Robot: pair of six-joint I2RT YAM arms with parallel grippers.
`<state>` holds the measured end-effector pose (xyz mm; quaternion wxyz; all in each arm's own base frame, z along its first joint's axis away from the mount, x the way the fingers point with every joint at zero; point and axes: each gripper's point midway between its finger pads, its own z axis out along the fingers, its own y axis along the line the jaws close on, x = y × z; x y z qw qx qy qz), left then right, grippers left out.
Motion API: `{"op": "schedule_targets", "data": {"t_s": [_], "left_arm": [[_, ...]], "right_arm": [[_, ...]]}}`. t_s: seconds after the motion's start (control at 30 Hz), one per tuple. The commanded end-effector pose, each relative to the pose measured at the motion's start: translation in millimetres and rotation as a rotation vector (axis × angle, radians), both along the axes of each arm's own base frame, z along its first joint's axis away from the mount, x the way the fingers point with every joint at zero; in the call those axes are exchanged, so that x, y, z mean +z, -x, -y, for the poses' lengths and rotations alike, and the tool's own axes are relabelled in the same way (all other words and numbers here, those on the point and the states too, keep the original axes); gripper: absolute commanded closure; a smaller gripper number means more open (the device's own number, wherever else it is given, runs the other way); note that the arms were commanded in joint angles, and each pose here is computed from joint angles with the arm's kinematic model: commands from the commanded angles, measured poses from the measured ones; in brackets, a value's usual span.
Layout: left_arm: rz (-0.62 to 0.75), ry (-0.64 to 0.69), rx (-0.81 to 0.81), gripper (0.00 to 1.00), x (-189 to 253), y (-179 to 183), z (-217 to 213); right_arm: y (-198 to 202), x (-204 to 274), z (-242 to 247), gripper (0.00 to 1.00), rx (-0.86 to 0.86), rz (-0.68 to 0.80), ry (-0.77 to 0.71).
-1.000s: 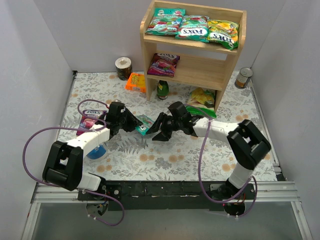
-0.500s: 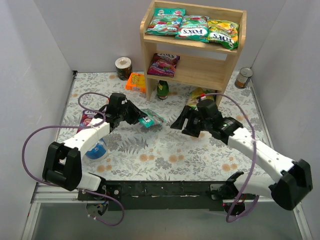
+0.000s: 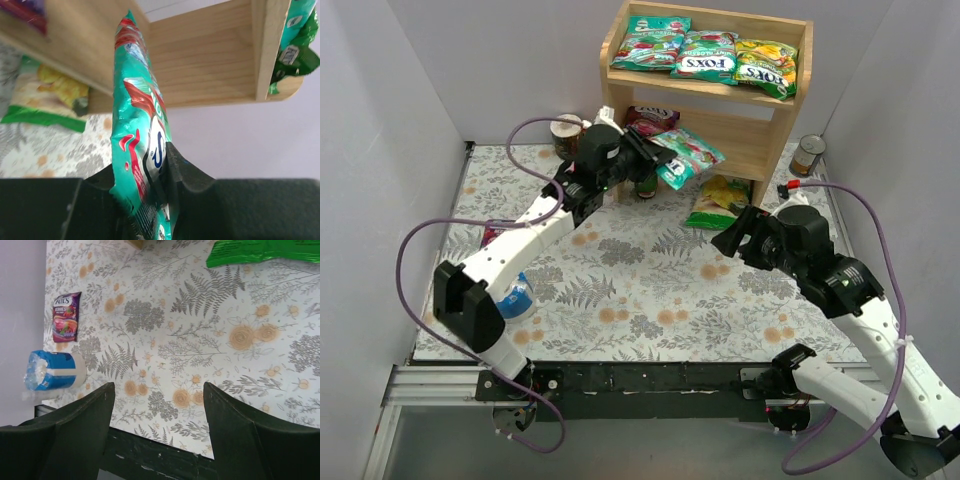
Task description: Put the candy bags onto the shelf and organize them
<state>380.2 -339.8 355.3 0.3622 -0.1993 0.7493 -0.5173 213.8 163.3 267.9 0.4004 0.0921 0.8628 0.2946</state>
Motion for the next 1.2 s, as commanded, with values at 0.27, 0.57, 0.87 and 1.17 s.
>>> {"op": "schedule_targets", "data": {"t_s": [0.27,0.57,0.87,1.17], "left_arm": [[0.093,0.119,0.272,1.0,21,-91,57],[0.123,0.177,0.444,1.0,24,-132,68],[0.074,0.174,0.593,1.0,-3,-144,62],[-0.015,0.181,0.625,0.87,-36,-143,68]], "right_arm": [[32,19,56,0.21,-0.125,0.058,0.086],[37,28,69,0.21,-0.142,0.086,0.129],[40,29,79,0.2,-0.178,0.1,0.141],[38,29,82,0.2,-0.194,0.104,0.158]]}}
